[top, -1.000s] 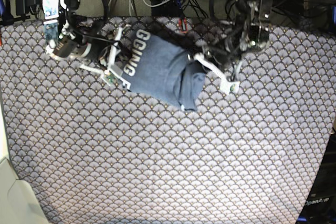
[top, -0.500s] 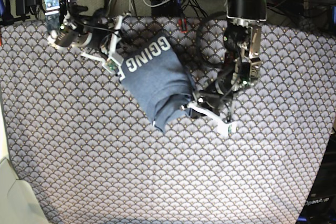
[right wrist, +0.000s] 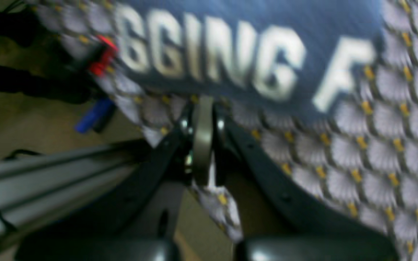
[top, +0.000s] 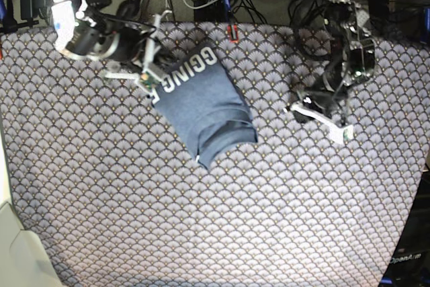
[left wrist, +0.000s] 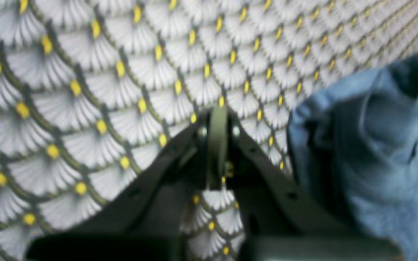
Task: Fold the T-shirt properly
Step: 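Push the bundle edges inward with the left gripper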
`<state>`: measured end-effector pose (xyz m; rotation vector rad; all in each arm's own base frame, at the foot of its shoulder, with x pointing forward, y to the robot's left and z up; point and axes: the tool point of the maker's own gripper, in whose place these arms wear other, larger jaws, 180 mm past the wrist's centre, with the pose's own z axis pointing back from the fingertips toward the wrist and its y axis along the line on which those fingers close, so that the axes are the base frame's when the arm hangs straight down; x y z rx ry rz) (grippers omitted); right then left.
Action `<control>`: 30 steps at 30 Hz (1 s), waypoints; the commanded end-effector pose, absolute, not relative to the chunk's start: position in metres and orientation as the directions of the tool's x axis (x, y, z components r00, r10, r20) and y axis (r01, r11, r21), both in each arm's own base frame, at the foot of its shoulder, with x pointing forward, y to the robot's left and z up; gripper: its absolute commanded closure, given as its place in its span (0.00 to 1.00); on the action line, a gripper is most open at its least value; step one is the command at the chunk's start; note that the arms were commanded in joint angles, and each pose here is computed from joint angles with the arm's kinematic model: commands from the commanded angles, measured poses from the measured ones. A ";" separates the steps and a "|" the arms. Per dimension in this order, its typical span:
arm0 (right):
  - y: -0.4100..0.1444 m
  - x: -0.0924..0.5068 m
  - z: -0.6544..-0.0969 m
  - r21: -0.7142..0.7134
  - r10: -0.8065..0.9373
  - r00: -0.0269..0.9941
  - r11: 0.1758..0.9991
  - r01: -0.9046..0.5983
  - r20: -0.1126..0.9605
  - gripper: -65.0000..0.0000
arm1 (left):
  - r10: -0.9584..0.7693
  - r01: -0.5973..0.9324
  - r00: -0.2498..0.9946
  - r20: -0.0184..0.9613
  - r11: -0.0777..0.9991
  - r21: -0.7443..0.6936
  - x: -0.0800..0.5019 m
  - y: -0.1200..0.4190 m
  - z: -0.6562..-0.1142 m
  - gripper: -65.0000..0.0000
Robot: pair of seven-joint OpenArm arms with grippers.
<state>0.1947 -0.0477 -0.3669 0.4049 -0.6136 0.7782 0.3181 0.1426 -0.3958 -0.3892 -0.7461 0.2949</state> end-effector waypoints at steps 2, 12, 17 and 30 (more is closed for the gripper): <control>-0.030 0.198 -0.354 0.113 0.522 0.501 0.606 -0.788 0.690 1.00 | 0.404 -0.088 0.679 0.613 0.874 -0.478 0.326 0.129 -0.386 1.00; 0.000 0.198 -0.346 0.112 0.538 0.438 0.533 -0.839 0.720 1.00 | 0.453 -0.093 0.709 0.541 0.820 -0.565 0.350 0.075 -0.412 1.00; -0.001 0.196 -0.348 0.116 0.542 0.443 0.532 -0.839 0.715 1.00 | 0.451 -0.083 0.708 0.544 0.817 -0.570 0.378 0.060 -0.421 1.00; -0.003 0.190 -0.352 0.131 0.541 0.460 0.538 -0.833 0.704 1.00 | 0.437 -0.002 0.702 0.562 0.790 -0.613 0.420 -0.031 -0.422 1.00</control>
